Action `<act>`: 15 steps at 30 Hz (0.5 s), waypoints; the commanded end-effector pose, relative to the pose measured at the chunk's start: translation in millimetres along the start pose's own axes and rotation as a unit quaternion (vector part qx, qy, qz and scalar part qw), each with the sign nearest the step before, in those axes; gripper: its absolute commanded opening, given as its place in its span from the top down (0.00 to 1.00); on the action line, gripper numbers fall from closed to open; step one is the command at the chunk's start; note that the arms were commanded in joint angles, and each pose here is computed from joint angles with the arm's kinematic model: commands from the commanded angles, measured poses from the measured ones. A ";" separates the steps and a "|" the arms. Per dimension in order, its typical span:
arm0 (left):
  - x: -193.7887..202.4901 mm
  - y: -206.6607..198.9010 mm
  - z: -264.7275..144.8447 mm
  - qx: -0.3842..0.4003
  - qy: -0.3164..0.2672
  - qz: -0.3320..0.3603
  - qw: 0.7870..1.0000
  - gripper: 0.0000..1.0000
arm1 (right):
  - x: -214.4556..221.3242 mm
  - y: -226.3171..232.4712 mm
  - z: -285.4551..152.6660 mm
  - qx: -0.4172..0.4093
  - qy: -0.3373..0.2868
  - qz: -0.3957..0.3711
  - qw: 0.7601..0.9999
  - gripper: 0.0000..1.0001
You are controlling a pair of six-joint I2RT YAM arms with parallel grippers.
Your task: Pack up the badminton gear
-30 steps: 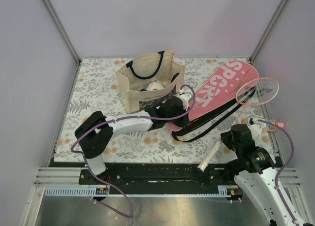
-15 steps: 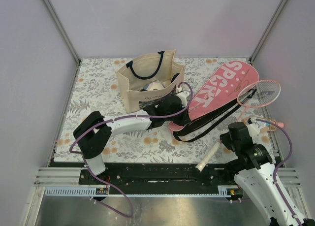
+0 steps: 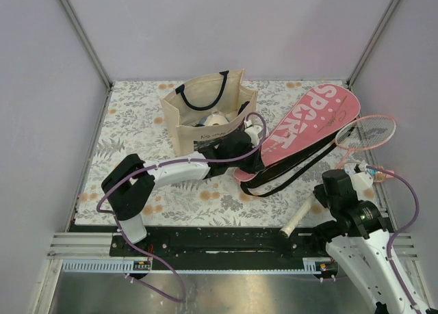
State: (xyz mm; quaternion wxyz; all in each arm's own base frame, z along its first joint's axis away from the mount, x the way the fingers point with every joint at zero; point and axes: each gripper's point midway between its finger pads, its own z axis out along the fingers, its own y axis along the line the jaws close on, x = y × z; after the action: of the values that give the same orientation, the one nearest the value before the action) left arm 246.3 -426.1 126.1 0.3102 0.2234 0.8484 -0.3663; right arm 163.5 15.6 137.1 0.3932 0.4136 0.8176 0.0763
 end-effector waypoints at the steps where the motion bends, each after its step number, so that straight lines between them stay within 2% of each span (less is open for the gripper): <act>1: -48.3 -30.6 -18.4 0.048 -0.069 0.005 0.996 1.00 | -12.8 8.2 1.5 -0.027 -0.037 0.032 0.998 1.00; 7: -45.3 -33.8 -17.7 0.058 -0.064 0.000 0.996 1.00 | 2.2 22.7 7.9 -0.073 -0.012 0.066 0.995 1.00; 15: -43.8 -45.5 -18.8 0.093 -0.061 0.004 0.994 1.00 | 16.2 49.4 -4.2 -0.155 0.035 0.111 0.981 1.00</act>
State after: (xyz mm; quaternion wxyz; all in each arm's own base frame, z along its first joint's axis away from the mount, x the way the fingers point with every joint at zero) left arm 243.0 -431.0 131.6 0.3024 0.2241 0.8417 -0.3872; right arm 169.7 37.8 124.1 0.3956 0.4339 0.7920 0.1671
